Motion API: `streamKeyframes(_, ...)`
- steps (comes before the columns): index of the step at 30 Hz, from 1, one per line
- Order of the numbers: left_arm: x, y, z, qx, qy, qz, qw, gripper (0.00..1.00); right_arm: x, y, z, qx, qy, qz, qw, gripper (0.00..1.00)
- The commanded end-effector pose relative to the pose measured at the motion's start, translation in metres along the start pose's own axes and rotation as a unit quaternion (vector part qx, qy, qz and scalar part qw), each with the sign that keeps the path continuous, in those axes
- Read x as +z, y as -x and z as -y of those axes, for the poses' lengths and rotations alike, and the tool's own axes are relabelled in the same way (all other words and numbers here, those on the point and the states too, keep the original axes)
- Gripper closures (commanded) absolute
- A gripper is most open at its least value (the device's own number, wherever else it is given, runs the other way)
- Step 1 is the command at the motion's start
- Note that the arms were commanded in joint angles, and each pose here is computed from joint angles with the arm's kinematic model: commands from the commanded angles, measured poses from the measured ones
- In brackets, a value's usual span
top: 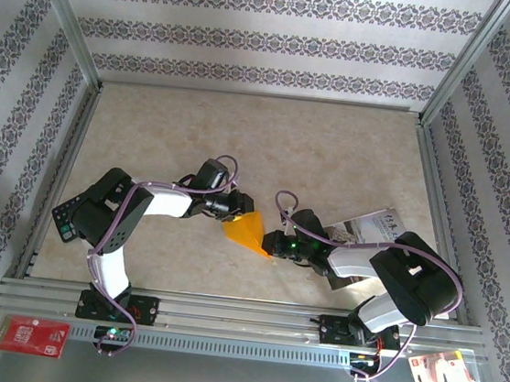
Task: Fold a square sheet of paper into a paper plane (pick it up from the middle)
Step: Fourth fold the wing at the center of the table.
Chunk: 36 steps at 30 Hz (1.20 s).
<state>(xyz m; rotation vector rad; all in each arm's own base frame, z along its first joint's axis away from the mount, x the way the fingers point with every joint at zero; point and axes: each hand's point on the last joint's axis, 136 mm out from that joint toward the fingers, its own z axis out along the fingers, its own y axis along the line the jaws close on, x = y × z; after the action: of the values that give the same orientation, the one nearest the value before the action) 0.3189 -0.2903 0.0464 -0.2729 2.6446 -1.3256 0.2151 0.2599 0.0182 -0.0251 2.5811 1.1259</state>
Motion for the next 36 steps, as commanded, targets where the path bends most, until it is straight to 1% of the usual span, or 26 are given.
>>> streamKeyframes(1,-0.008,0.011,0.012,0.012,-0.027,0.019,0.999,0.71,0.0,-0.006,0.008,0.007,-0.012,-0.008,1.0,0.95)
streamKeyframes(10,-0.01,0.02,-0.008,-0.002,-0.006,0.028,1.0,0.71,0.0,-0.005,0.008,0.007,-0.012,-0.007,1.0,0.95)
streamKeyframes(21,-0.014,0.019,-0.035,-0.009,0.032,0.027,0.999,0.72,0.0,-0.006,0.007,0.007,-0.012,-0.008,1.0,0.93)
streamKeyframes(36,-0.015,0.014,-0.053,-0.016,0.049,0.024,0.998,0.73,0.001,-0.007,0.007,0.007,-0.013,-0.007,1.0,0.91)
